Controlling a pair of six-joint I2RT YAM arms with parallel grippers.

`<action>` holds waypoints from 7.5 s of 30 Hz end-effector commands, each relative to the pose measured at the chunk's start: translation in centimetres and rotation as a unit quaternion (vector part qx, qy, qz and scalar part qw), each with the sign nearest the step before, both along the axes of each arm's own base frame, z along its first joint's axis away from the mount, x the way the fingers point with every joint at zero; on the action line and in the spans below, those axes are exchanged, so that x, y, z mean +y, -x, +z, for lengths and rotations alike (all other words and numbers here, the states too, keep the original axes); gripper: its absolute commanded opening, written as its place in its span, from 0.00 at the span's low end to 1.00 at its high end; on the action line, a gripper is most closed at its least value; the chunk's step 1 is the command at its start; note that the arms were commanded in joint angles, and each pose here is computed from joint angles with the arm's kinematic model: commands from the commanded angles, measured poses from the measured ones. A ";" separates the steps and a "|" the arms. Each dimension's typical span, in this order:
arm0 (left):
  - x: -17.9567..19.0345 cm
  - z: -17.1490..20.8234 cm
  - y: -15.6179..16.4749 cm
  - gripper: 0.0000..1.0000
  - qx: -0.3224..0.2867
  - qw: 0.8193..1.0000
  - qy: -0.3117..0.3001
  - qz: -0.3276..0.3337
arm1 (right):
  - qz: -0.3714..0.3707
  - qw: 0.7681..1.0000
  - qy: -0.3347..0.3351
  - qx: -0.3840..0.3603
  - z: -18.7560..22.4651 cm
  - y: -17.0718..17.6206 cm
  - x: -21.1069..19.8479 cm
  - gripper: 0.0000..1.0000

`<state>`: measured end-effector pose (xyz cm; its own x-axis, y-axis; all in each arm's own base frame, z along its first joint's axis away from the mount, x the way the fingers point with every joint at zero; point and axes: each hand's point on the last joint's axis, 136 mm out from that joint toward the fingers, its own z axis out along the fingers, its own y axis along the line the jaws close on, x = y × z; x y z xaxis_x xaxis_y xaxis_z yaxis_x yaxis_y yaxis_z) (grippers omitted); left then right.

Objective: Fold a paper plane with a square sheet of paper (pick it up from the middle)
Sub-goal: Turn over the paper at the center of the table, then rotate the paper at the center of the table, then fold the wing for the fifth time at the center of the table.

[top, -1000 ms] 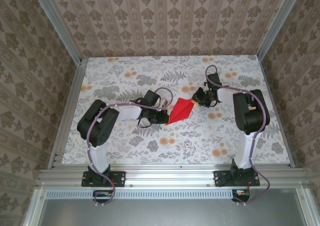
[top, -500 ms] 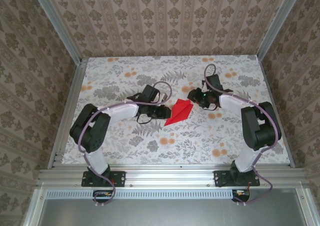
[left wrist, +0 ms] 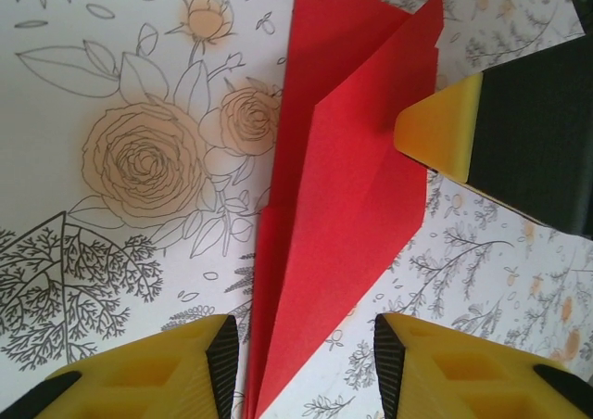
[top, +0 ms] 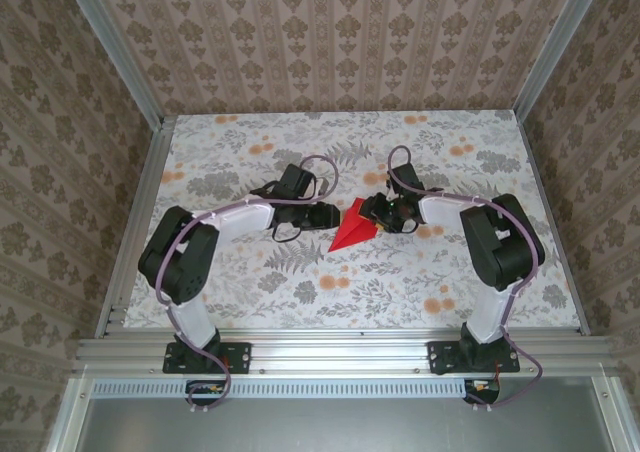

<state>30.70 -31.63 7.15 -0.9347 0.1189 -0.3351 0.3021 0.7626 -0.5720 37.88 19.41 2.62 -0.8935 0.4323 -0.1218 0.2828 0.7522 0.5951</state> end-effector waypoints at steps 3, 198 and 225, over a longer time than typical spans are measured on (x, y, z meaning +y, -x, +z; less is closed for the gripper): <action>-0.1 -0.2 -0.7 0.46 0.004 1.000 -0.009 0.010 | -0.008 1.000 -0.023 -0.015 0.7 -1.6 1.3 0.46; 10.4 -1.1 6.1 0.93 0.090 0.976 0.041 0.195 | 0.165 0.967 0.191 0.044 -3.1 11.0 9.9 0.23; 3.5 -3.2 6.4 0.24 0.126 0.978 0.087 0.139 | 0.142 0.975 0.164 0.058 -2.9 11.2 10.3 0.25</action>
<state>23.50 -27.03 2.90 -0.9782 -0.1977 -0.0631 -0.0977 0.7069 -0.7006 28.04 27.86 1.45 -0.9759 0.1270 -0.1773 0.0886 0.9738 0.2094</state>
